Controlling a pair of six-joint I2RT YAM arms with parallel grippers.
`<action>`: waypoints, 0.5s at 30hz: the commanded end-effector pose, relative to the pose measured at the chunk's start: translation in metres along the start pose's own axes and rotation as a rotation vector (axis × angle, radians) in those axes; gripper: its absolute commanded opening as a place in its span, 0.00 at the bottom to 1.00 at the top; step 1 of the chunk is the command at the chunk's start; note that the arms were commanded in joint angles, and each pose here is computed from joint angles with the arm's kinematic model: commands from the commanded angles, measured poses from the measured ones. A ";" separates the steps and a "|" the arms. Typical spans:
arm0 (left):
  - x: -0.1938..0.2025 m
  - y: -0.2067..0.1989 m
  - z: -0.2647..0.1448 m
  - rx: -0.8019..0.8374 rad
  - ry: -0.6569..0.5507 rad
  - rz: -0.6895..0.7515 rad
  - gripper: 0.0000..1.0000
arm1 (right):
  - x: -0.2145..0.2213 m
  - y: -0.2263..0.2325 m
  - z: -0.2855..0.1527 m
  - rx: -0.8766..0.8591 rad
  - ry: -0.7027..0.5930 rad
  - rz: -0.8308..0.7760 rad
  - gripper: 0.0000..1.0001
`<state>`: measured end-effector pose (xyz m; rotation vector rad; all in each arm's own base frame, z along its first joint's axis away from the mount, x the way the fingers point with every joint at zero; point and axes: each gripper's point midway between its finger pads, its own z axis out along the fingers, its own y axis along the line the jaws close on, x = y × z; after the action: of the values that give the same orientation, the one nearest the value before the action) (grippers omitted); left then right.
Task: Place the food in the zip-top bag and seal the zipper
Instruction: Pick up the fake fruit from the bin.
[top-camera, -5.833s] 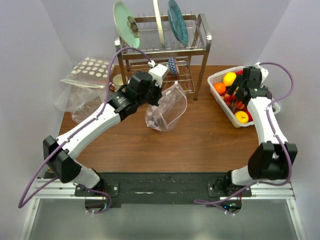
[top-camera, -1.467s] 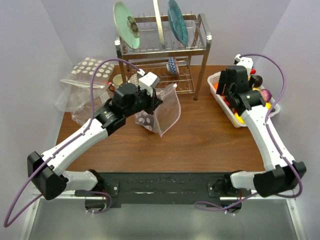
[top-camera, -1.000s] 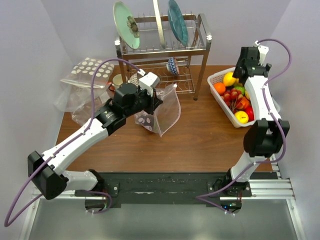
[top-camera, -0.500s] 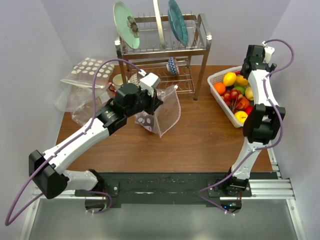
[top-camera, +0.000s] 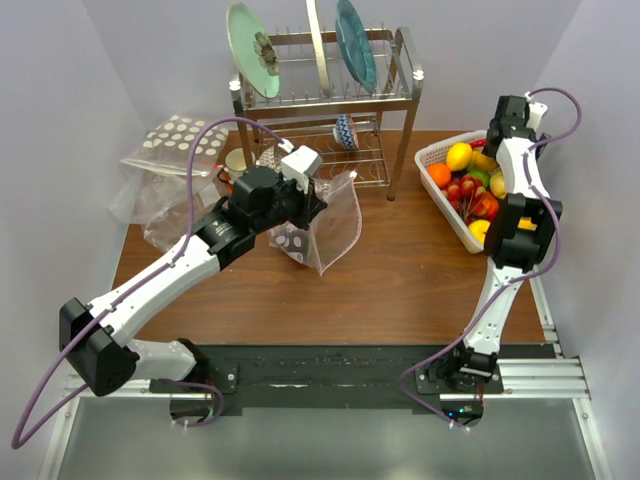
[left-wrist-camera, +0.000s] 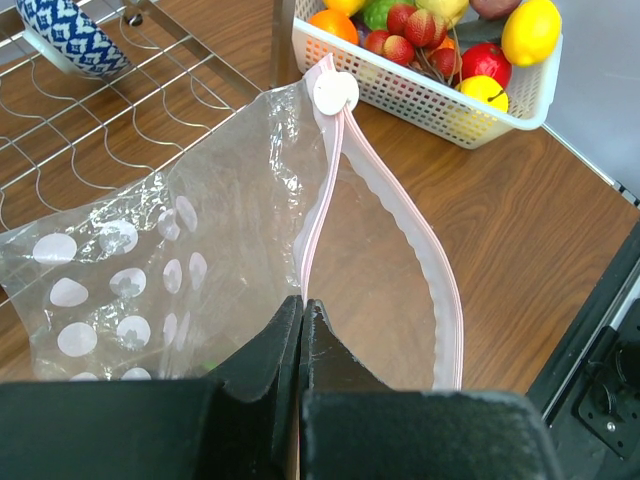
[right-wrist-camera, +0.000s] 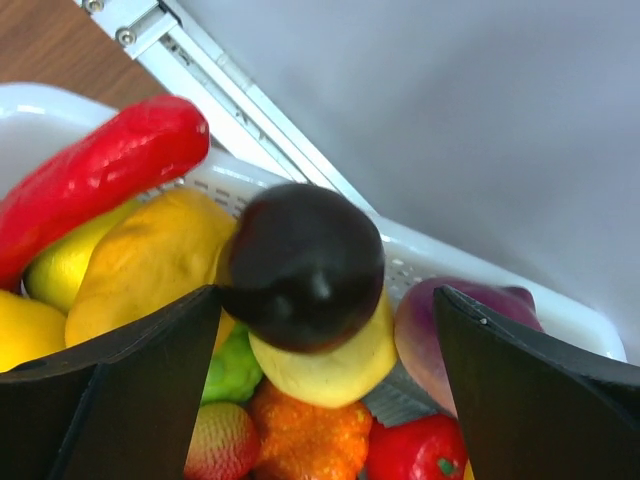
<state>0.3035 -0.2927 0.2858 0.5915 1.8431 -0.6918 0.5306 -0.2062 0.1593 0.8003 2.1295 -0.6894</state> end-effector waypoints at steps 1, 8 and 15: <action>-0.007 0.003 0.003 -0.005 -0.038 -0.002 0.00 | -0.021 0.001 0.003 0.005 -0.058 0.055 0.83; -0.007 0.002 0.004 -0.002 -0.037 -0.004 0.00 | -0.025 -0.001 -0.001 -0.001 -0.072 0.064 0.62; -0.006 0.002 0.004 0.003 -0.033 -0.001 0.00 | -0.031 -0.006 -0.024 -0.050 -0.088 0.099 0.55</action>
<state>0.3042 -0.2933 0.2838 0.5926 1.8476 -0.6906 0.5353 -0.2091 0.1513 0.8075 2.1186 -0.6835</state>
